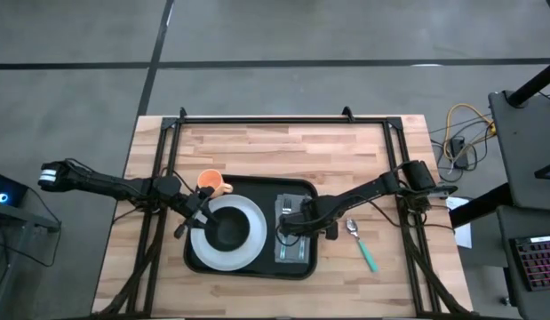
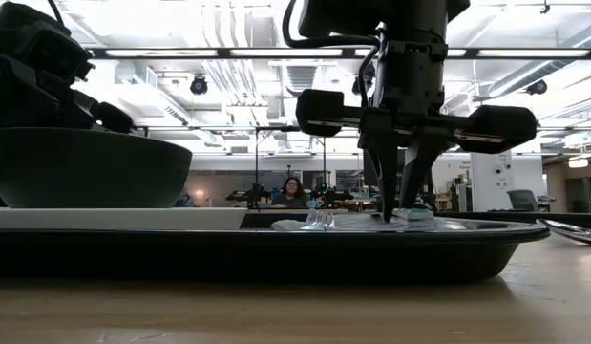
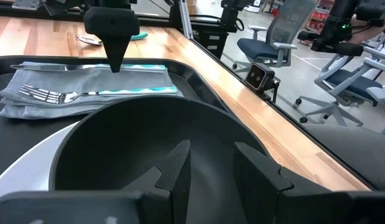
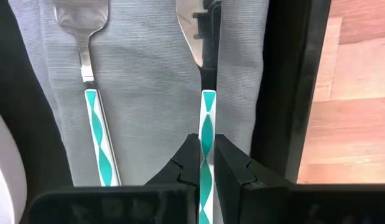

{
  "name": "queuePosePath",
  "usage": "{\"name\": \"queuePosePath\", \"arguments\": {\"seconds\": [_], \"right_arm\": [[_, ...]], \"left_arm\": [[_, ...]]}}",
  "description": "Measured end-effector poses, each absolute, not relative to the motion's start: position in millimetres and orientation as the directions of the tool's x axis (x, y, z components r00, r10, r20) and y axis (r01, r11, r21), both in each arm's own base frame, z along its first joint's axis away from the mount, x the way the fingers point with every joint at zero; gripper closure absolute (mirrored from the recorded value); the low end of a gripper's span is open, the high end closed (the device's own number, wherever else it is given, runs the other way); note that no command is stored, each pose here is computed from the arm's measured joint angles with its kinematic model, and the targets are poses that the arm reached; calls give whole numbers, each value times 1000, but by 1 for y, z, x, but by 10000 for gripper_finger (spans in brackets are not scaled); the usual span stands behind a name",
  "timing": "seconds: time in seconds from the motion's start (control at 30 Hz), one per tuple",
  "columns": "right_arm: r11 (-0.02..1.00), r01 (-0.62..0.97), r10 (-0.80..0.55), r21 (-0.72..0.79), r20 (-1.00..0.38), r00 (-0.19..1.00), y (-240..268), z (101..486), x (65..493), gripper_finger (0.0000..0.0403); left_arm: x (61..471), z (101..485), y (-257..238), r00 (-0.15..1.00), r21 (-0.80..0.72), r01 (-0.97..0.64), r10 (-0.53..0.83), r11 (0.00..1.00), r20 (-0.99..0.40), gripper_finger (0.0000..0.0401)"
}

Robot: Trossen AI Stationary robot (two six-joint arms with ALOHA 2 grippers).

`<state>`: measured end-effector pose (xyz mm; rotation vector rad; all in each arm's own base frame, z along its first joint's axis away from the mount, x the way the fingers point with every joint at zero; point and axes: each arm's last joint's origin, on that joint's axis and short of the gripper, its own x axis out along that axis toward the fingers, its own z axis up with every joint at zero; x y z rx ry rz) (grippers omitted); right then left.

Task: Set up tray
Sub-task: Put the knife on the right side of the napkin on the serving tray, then put the spoon to the right of the fork on the napkin on the serving tray

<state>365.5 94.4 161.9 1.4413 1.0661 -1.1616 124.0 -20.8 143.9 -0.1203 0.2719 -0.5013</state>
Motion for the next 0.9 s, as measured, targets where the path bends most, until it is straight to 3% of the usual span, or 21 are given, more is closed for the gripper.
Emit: {"name": "queuePosePath", "arguments": {"seconds": [0.57, 0.9], "right_arm": [[-129, 979, 43, 158, -985, 165, 96, 161, 365, 343], [-111, 981, 42, 156, -986, 162, 95, 163, 363, 296]], "left_arm": [[124, 144, -21, 842, -180, 457, -489, 871, -228, 303], [124, 144, -21, 842, -180, 457, -489, 871, -228, 303]]}}
